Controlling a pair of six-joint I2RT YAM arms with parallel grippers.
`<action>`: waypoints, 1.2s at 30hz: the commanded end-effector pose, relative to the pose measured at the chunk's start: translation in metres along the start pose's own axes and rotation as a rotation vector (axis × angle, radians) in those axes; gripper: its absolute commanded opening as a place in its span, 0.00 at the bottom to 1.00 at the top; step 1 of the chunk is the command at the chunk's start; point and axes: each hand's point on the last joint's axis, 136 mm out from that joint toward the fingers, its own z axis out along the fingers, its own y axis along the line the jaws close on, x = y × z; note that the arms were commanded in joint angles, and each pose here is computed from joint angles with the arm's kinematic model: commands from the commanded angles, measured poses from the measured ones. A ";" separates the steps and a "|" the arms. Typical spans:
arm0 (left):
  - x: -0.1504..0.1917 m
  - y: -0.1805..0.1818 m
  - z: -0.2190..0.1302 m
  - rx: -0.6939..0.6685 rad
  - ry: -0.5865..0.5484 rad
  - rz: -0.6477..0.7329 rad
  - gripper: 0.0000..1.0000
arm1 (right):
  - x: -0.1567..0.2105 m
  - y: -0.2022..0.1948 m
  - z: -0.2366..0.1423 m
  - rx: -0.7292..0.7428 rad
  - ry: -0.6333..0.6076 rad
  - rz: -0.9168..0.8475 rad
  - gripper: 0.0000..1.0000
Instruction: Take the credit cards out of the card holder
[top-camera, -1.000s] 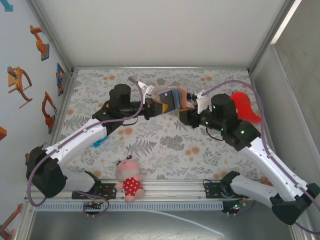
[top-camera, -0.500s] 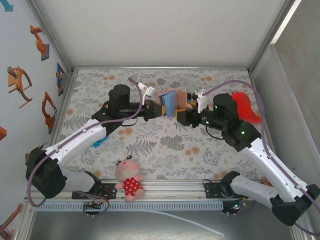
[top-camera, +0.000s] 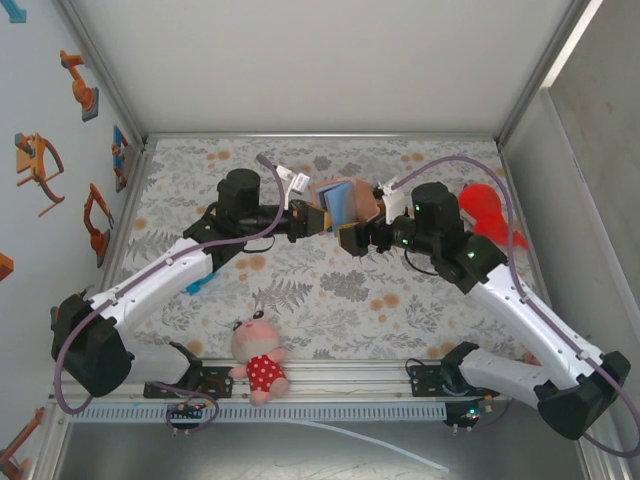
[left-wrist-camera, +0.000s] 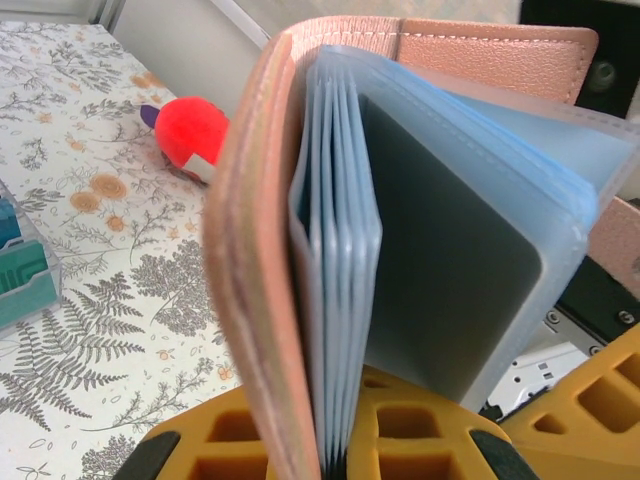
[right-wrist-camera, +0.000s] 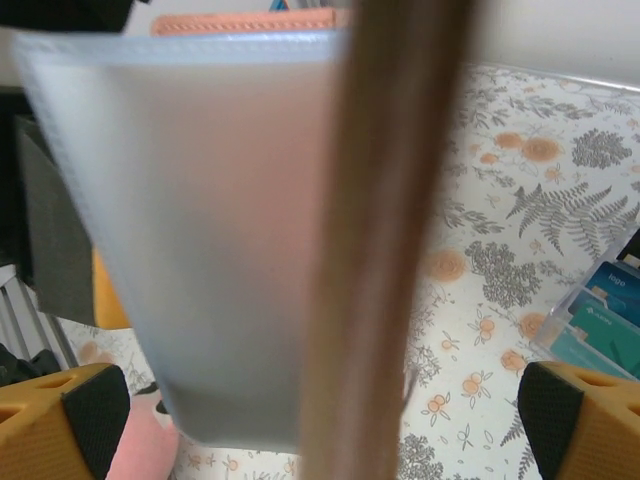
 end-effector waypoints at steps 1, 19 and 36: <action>-0.013 -0.013 -0.005 0.043 -0.039 0.030 0.00 | -0.009 -0.004 -0.001 0.024 -0.010 -0.025 0.99; -0.013 -0.014 -0.003 0.054 -0.035 0.022 0.00 | -0.011 -0.011 0.005 0.054 -0.012 -0.025 0.98; -0.011 -0.017 -0.005 0.067 -0.029 0.027 0.00 | -0.013 -0.030 -0.004 0.175 -0.043 -0.011 0.82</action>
